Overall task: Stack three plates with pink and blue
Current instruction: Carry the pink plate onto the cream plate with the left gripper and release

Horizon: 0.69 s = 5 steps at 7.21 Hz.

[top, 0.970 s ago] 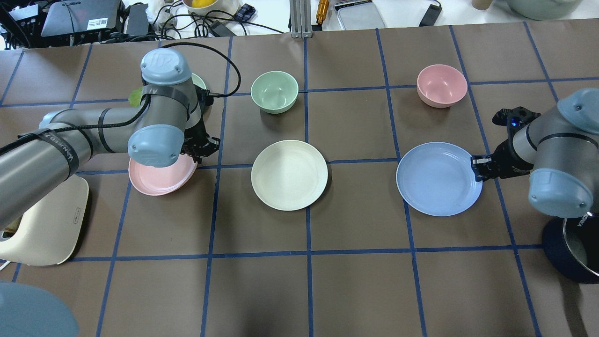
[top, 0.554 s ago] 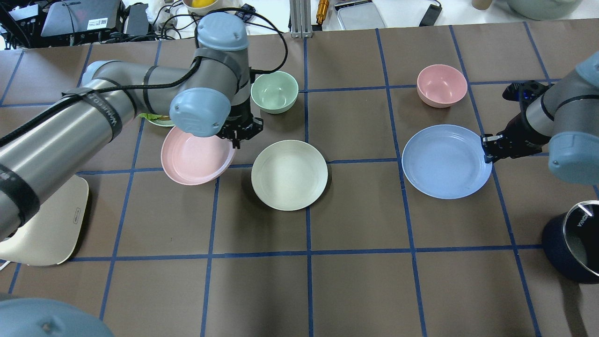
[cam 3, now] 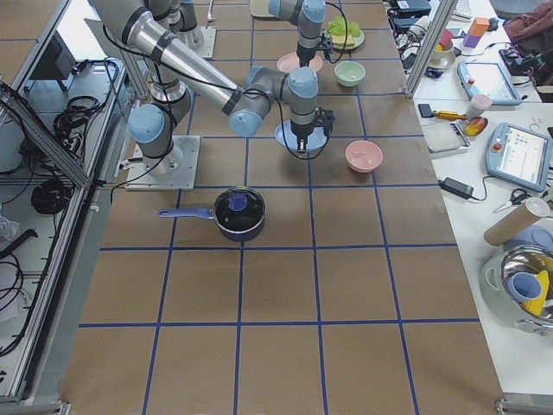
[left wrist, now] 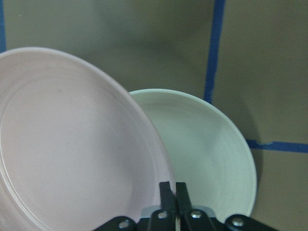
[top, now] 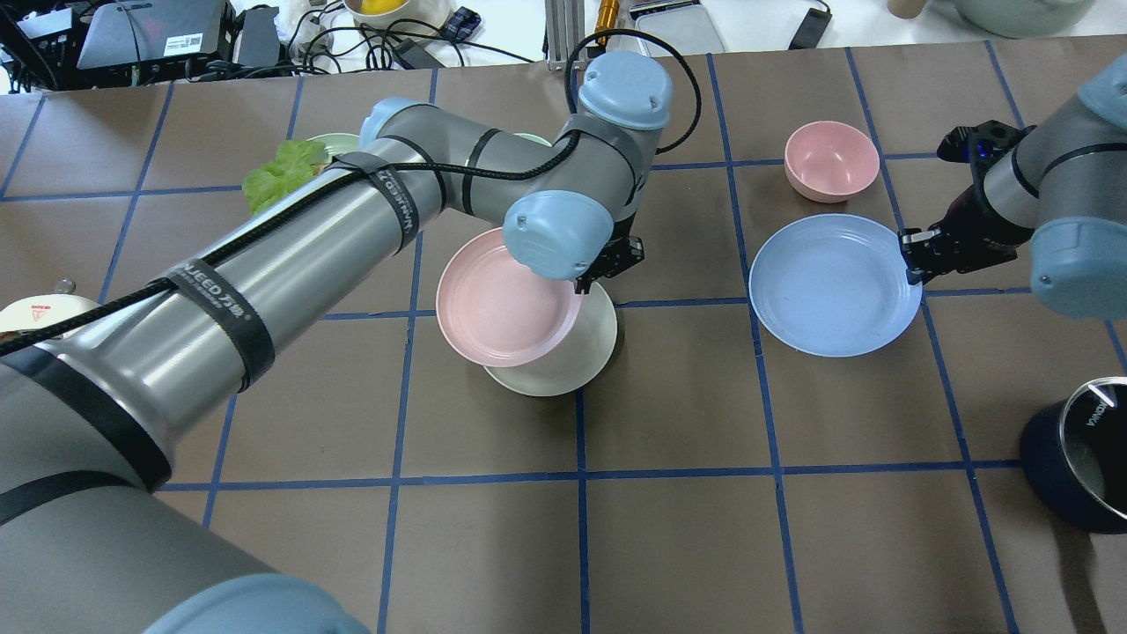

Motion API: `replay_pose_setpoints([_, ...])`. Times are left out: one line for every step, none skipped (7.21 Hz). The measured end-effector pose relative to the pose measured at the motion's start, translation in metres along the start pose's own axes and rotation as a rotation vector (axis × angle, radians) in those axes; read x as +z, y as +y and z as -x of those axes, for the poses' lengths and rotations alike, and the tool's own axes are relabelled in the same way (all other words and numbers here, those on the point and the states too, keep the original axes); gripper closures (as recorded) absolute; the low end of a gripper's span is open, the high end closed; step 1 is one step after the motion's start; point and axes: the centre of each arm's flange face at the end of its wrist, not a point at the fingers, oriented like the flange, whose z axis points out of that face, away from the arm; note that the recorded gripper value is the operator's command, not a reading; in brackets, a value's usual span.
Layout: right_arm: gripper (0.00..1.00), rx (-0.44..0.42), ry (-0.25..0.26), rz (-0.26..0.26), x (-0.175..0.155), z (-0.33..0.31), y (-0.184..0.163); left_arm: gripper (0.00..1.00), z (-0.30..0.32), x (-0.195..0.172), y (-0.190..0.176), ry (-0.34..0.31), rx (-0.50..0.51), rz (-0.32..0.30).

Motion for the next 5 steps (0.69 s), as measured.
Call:
replay_pose_setpoints([1.0, -0.004, 0.001, 0.0, -0.002, 0.002, -0.002, 1.0, -0.015, 0.007, 0.007, -0.008, 0.003, 0.005])
replay_pose_setpoints([1.0, -0.005, 0.001, 0.002, -0.005, 0.002, -0.004, 0.86, -0.021, 0.013, 0.01, -0.015, 0.005, 0.009])
replay_pose_setpoints([1.0, -0.006, 0.0, 0.005, -0.006, 0.002, -0.005, 0.01, -0.024, 0.018, 0.012, -0.022, 0.006, 0.012])
replay_pose_setpoints([1.0, -0.006, -0.001, 0.006, -0.006, 0.002, -0.006, 0.0, -0.025, 0.019, 0.014, -0.025, 0.009, 0.016])
replay_pose_setpoints([1.0, -0.006, -0.001, 0.006, -0.007, 0.002, -0.006, 0.0, -0.024, 0.017, 0.015, -0.023, 0.009, 0.016])
